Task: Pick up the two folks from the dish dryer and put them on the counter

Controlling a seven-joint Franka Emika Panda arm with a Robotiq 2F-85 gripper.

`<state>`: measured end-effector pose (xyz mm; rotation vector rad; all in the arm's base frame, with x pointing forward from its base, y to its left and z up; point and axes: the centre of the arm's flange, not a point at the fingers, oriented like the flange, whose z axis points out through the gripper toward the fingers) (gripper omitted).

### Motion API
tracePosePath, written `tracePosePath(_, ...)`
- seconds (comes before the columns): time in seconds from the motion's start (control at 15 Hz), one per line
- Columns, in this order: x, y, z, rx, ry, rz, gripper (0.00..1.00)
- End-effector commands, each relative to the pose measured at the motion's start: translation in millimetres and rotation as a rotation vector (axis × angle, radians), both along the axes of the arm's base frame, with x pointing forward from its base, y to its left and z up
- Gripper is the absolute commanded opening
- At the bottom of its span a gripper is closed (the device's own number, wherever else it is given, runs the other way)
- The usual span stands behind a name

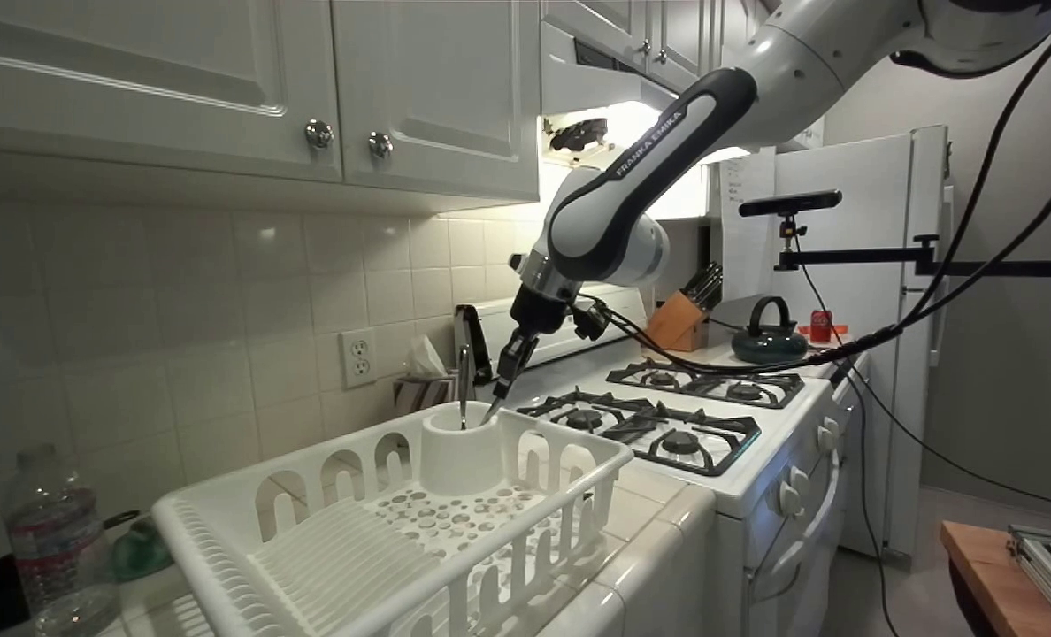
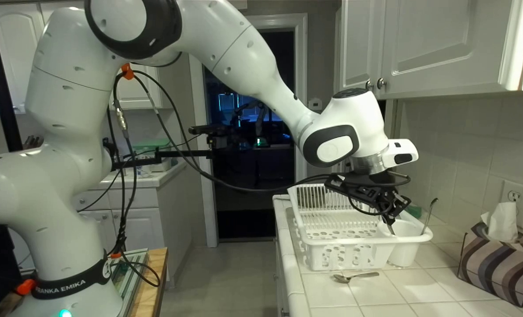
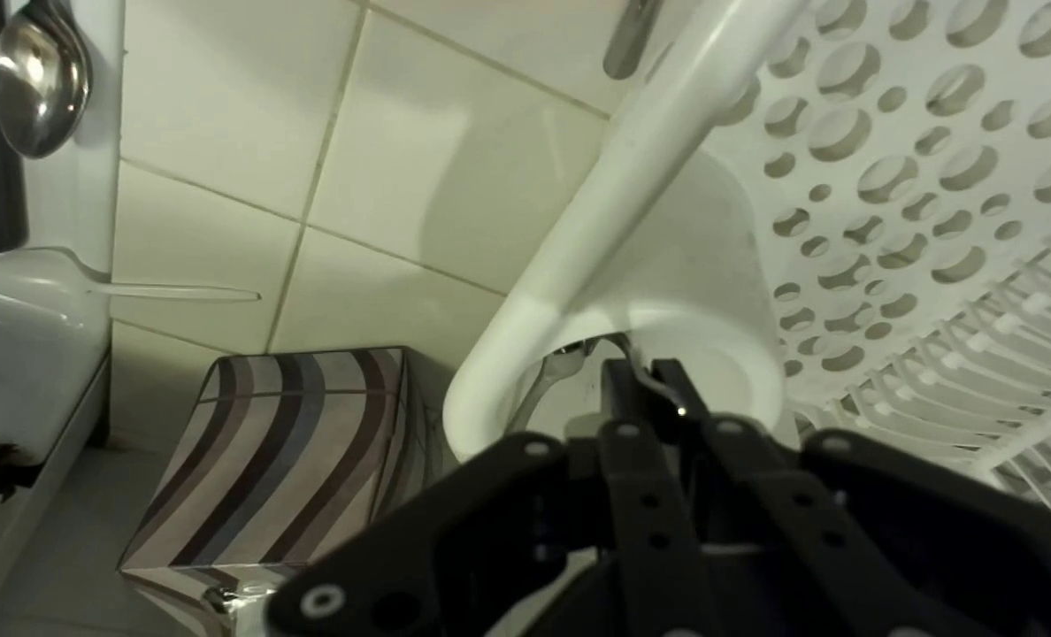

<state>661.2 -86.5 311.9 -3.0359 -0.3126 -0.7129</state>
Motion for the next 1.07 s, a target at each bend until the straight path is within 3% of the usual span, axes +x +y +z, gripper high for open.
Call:
tracePosePath(0.0,7.7,-5.1,-3.0,0.015,-0.018,0.006,0.02)
tracePosePath(1.0,0.0,-3.5,26.6,0.072,-0.049,-0.02,0.02)
